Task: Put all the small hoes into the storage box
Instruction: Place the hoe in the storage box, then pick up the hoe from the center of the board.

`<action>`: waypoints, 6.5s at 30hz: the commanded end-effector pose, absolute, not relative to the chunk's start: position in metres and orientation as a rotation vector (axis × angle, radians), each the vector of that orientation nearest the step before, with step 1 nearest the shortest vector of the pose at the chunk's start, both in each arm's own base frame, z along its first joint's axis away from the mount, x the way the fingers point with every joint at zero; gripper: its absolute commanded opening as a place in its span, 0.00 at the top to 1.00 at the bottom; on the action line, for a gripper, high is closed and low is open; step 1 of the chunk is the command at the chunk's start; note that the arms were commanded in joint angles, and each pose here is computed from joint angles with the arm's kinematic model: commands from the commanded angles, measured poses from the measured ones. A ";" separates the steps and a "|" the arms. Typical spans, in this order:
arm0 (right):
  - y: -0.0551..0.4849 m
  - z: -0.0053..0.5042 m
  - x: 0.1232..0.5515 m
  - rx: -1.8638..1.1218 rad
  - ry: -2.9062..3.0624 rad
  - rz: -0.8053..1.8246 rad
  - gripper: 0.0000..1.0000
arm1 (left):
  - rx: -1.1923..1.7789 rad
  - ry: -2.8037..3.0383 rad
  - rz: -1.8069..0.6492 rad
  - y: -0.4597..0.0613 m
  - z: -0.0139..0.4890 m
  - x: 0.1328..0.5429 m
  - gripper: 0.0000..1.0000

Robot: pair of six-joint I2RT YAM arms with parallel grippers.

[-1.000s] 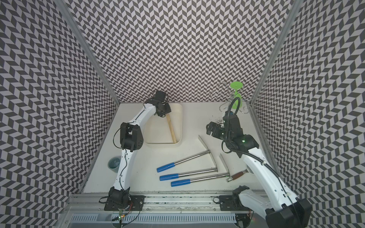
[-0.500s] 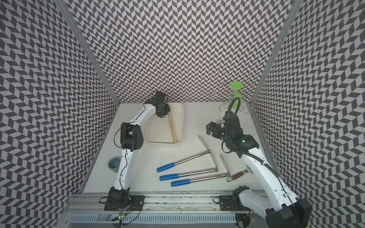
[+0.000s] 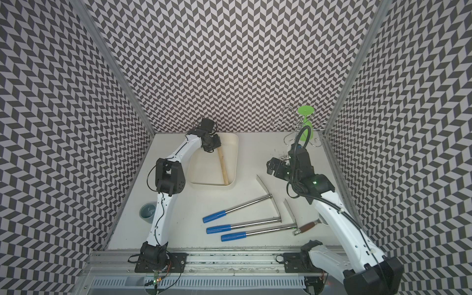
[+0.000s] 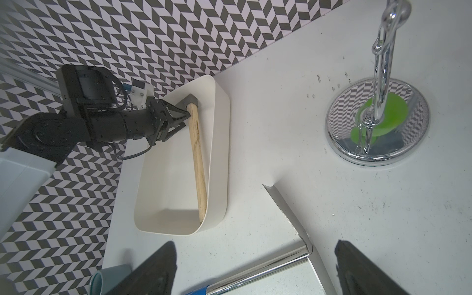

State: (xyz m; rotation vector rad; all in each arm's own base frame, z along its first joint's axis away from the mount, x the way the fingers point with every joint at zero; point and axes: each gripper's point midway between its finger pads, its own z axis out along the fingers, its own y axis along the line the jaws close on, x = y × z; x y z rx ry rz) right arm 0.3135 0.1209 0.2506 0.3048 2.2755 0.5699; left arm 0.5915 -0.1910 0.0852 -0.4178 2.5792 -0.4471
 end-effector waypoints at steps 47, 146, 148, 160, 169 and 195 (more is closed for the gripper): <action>0.155 0.234 0.316 0.264 2.371 0.734 0.07 | -0.098 2.277 -0.278 -0.135 0.282 0.493 0.37; 0.239 0.025 0.277 1.134 2.826 0.501 0.65 | -0.258 2.369 -0.307 -0.024 0.196 0.416 0.34; 0.239 0.023 0.278 1.133 2.829 0.485 0.67 | -0.258 2.369 -0.308 -0.024 0.196 0.417 0.34; 0.240 0.023 0.287 1.098 2.835 0.432 0.84 | -0.266 2.368 -0.302 -0.020 0.195 0.421 0.34; 0.244 0.054 0.307 1.059 2.764 0.525 0.96 | -0.273 2.366 -0.303 -0.017 0.196 0.423 0.34; 0.223 0.188 0.337 0.908 2.539 0.840 1.00 | -0.133 2.345 -0.596 -0.057 0.168 0.469 0.27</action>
